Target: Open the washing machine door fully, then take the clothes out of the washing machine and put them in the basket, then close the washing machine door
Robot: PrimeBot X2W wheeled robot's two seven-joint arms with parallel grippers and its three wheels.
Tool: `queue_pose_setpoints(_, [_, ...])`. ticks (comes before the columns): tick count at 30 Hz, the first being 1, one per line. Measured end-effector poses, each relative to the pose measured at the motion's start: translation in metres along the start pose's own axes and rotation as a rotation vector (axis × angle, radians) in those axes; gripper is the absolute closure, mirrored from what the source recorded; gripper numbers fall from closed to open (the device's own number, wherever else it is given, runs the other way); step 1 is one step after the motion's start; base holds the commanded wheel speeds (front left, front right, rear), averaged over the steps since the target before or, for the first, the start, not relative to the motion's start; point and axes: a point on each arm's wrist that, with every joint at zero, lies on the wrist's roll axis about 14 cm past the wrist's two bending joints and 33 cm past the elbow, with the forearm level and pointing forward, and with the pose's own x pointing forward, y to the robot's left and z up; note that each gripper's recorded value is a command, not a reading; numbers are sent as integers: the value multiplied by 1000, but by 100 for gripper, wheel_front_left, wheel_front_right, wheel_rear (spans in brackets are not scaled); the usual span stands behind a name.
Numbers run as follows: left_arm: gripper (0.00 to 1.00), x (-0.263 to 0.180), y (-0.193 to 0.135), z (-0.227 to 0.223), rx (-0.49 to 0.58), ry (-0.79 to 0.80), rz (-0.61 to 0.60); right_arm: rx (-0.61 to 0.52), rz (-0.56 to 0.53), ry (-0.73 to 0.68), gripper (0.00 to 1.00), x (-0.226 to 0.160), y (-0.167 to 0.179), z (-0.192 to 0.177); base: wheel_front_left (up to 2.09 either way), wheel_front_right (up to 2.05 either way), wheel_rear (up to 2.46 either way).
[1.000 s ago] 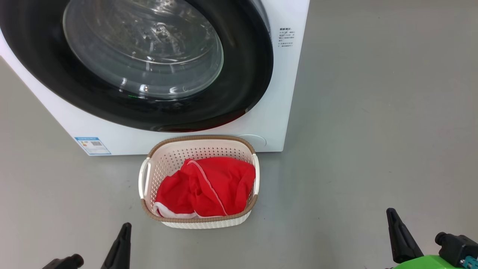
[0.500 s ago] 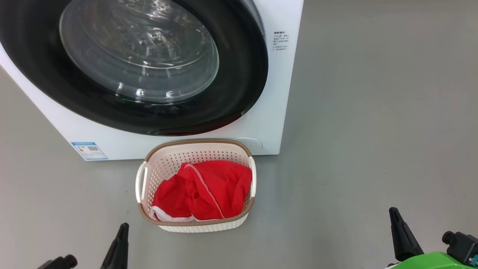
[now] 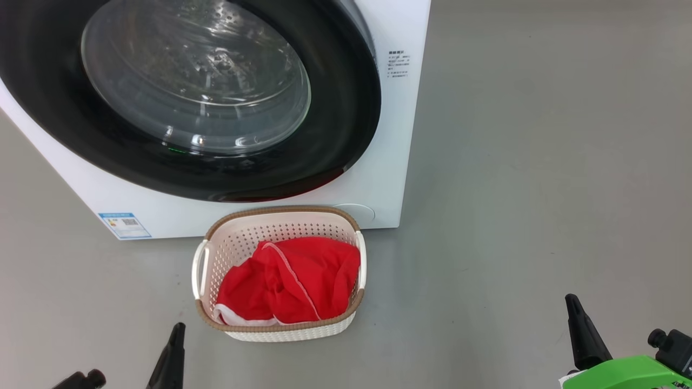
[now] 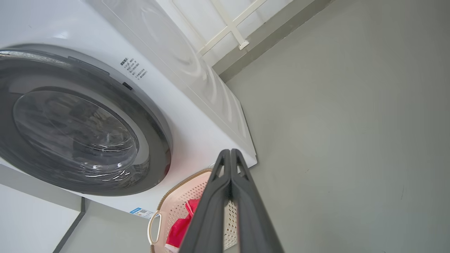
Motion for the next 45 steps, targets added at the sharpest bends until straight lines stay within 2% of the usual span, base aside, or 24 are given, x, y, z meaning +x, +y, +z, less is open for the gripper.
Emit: queue_pose_setpoints(45, [100, 11, -23, 4, -448, 24, -42, 461, 39, -37, 100, 2, 12, 30, 0, 0, 0])
